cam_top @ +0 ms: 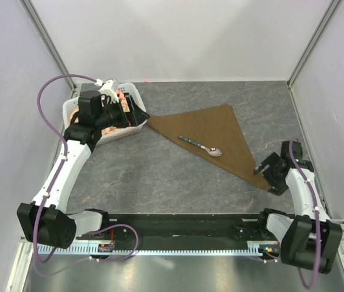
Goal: Fold the napkin, place the utensils inside, and roll it up
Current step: Fold the napkin
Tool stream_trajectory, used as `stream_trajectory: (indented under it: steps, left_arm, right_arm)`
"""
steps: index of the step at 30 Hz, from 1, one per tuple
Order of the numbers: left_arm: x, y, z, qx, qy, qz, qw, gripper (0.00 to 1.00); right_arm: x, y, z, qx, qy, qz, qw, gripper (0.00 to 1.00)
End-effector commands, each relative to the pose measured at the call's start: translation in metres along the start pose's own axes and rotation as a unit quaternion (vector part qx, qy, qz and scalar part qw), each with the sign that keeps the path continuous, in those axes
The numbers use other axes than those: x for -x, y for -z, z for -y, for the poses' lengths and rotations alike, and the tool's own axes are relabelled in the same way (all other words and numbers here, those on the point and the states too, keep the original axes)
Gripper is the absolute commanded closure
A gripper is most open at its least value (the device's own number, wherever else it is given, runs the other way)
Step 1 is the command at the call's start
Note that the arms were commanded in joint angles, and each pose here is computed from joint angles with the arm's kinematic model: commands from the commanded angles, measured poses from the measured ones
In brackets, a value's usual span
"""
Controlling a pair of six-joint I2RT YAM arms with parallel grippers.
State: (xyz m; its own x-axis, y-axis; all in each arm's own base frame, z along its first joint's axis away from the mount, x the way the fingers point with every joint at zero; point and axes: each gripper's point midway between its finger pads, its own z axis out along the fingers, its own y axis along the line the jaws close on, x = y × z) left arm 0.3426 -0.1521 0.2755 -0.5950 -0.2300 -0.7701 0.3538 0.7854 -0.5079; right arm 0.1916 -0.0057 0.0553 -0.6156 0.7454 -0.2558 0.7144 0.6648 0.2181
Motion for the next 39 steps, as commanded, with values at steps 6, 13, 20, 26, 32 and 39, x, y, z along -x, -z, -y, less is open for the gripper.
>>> stream_trajectory:
  steps: [6, 13, 20, 26, 32, 39]
  left_arm:
    - [0.008, 0.004, 0.011, -0.024, 0.002, 0.013, 1.0, 0.0]
    - [0.006, 0.002, 0.013, -0.034, 0.009, 0.007, 0.999, 0.0]
    - [0.005, 0.002, 0.013, -0.037, 0.013, 0.003, 0.999, 0.0]
    - [0.005, 0.002, 0.013, -0.036, 0.013, 0.004, 0.999, 0.0]
    - [0.005, 0.002, 0.013, -0.037, 0.013, 0.003, 0.999, 0.0]
    - [0.005, 0.001, 0.013, -0.037, 0.013, 0.003, 0.999, 0.0]
  right_arm:
    - [0.001, -0.003, 0.025, 0.022, -0.114, -0.047, 0.992, 0.13]
    - [0.009, -0.003, 0.031, 0.013, -0.153, -0.035, 0.988, 0.15]
    - [0.0, -0.016, 0.033, 0.016, -0.201, -0.038, 0.979, 0.19]
    - [-0.002, -0.023, 0.036, 0.013, -0.217, -0.035, 0.976, 0.24]
    - [-0.002, -0.025, 0.036, 0.014, -0.23, -0.027, 0.973, 0.32]
    - [0.006, -0.015, 0.02, 0.056, -0.251, -0.018, 0.966, 0.24]
